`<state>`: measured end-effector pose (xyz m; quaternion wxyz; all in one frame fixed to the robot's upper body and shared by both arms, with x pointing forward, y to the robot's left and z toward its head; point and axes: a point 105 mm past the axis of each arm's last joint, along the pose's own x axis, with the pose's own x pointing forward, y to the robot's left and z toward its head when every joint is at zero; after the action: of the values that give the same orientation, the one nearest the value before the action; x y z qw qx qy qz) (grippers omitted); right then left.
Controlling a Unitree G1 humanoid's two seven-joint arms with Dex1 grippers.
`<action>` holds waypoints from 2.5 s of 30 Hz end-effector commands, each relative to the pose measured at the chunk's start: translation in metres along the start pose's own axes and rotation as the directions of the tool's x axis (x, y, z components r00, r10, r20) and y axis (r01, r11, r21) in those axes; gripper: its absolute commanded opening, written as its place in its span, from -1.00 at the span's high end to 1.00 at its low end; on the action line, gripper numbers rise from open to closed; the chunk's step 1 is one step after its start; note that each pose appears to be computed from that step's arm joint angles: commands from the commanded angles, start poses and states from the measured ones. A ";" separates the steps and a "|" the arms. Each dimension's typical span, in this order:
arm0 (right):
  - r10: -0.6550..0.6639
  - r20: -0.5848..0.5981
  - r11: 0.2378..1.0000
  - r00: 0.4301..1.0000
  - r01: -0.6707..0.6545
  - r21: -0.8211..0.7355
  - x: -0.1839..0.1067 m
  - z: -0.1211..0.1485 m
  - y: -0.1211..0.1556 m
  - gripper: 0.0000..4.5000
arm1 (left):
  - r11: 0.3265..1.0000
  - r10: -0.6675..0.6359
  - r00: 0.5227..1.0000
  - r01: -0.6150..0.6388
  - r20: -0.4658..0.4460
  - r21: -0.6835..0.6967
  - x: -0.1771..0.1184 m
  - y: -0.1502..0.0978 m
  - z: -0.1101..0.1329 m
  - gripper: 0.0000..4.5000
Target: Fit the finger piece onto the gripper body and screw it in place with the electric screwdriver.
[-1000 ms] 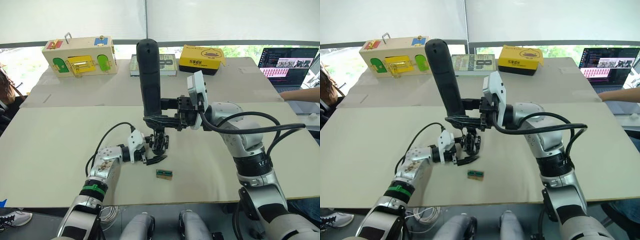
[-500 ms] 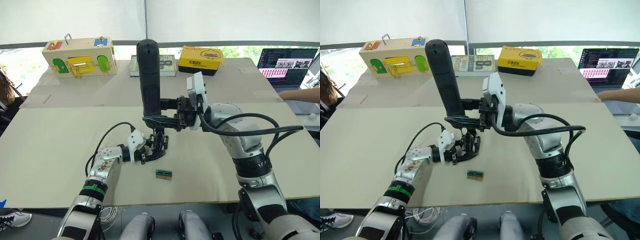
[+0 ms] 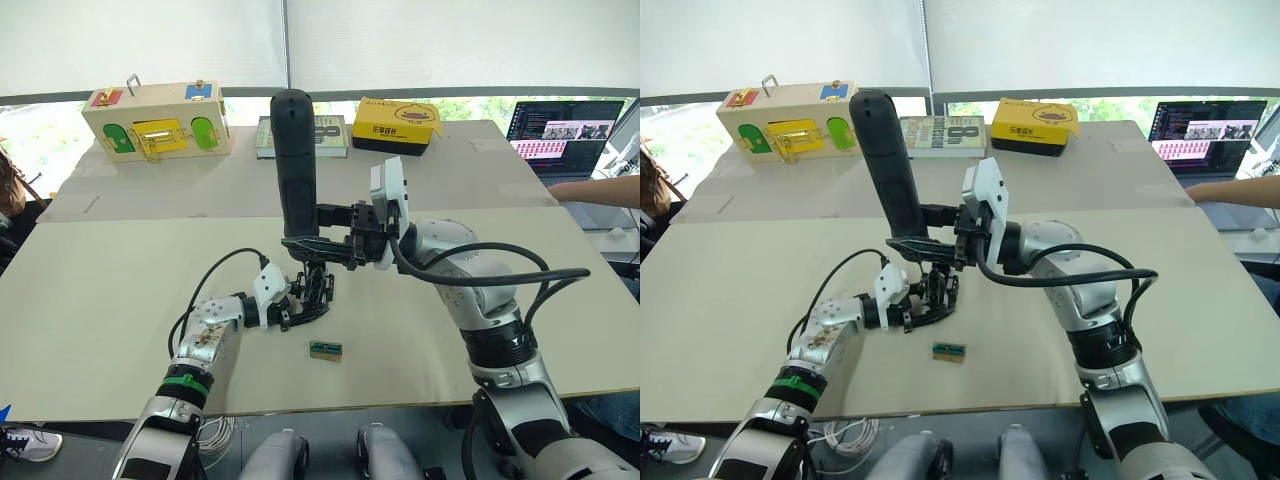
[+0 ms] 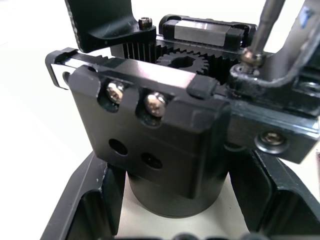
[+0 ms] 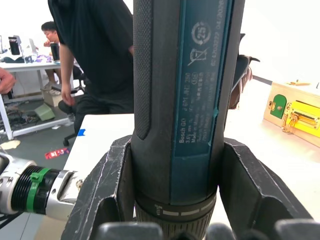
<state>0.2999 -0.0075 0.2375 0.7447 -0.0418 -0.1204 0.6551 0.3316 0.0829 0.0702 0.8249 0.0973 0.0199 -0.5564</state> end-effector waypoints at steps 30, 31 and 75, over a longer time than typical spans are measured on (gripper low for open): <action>-0.078 -0.138 0.993 0.987 0.090 0.081 -0.004 -0.064 -0.003 0.13 | 0.999 -0.025 1.000 0.025 -0.005 -0.023 0.000 -0.008 -0.006 -0.08; -0.074 -0.127 0.993 0.989 0.085 0.081 -0.004 -0.062 -0.002 0.13 | 0.999 -0.024 1.000 0.024 -0.007 -0.023 0.000 -0.008 -0.006 -0.08; 0.209 0.323 0.973 0.923 -0.163 -0.164 -0.018 0.096 0.033 0.13 | 0.996 0.038 0.996 -0.043 -0.075 -0.078 -0.003 -0.003 -0.024 -0.99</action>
<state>0.2611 -0.0244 0.2965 0.6671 0.0192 -0.2364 0.7062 0.3322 0.0833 0.0639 0.8344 0.0958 0.0322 -0.5418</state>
